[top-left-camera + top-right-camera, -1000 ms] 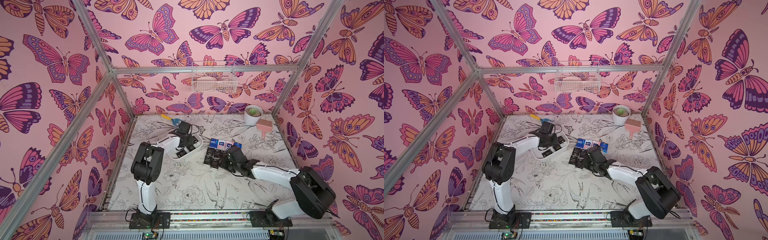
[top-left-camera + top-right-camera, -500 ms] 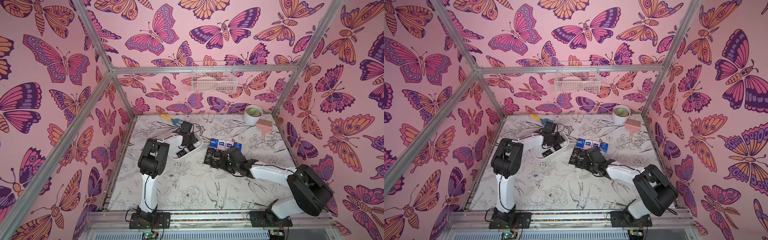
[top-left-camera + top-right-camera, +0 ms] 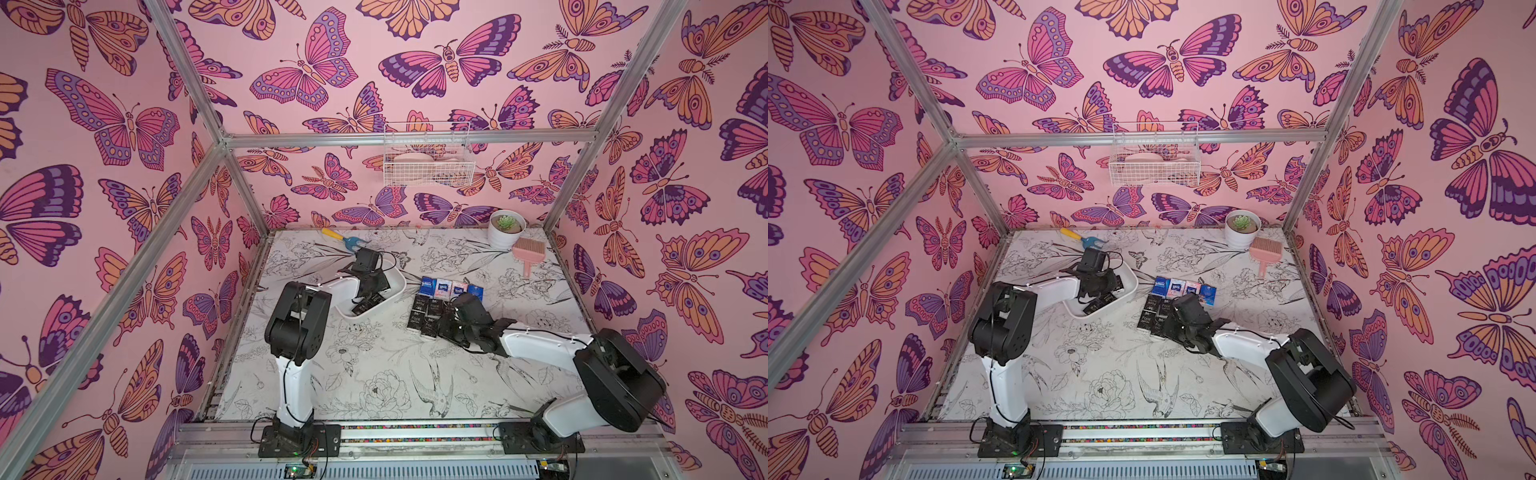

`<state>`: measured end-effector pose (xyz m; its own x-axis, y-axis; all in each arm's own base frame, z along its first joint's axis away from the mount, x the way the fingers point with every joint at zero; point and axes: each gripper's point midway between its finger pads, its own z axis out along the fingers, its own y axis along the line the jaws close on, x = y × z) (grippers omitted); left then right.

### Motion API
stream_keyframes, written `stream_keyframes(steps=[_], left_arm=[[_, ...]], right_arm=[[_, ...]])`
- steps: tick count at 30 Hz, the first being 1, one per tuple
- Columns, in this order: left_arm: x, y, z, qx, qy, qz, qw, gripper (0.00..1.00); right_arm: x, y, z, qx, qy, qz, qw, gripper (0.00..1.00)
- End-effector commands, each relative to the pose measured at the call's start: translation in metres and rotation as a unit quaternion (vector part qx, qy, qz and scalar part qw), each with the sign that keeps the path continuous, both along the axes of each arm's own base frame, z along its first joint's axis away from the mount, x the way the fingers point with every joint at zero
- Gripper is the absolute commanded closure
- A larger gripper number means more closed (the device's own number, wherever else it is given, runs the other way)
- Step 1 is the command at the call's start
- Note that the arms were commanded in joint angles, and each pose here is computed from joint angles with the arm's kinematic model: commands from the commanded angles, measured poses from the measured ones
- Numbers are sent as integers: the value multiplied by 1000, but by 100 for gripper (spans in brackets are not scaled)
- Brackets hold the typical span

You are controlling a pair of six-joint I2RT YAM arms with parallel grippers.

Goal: Take the pocket tissues out of the storage box
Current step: Pick up the pocket tissues from the storage box, then place the pocket tissues at the center of the board.

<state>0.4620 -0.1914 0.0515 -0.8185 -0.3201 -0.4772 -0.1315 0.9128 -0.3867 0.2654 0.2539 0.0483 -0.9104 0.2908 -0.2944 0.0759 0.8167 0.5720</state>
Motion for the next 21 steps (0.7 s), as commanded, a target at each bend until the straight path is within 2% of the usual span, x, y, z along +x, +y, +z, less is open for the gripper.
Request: stream_keyframes(steps=[1,6,9,15,21], left_arm=[[-3,11,43,20,-48,-16,998,93],[-23,11,83,27,-80,-57,995,93],[-46,-5,101,28,-83,-105,991,92],[-105,-77,113,17,-71,-220,973,91],[-151,-151,90,2,-35,-298,954,89]], right_arm=[[-4,-6,5,-13,-6,5,1000,53],[-6,-27,9,-42,-14,-26,999,53],[-10,-48,10,-58,-9,-52,997,53],[-22,-90,8,-112,17,-81,990,51],[-32,-104,8,-126,32,-78,988,51]])
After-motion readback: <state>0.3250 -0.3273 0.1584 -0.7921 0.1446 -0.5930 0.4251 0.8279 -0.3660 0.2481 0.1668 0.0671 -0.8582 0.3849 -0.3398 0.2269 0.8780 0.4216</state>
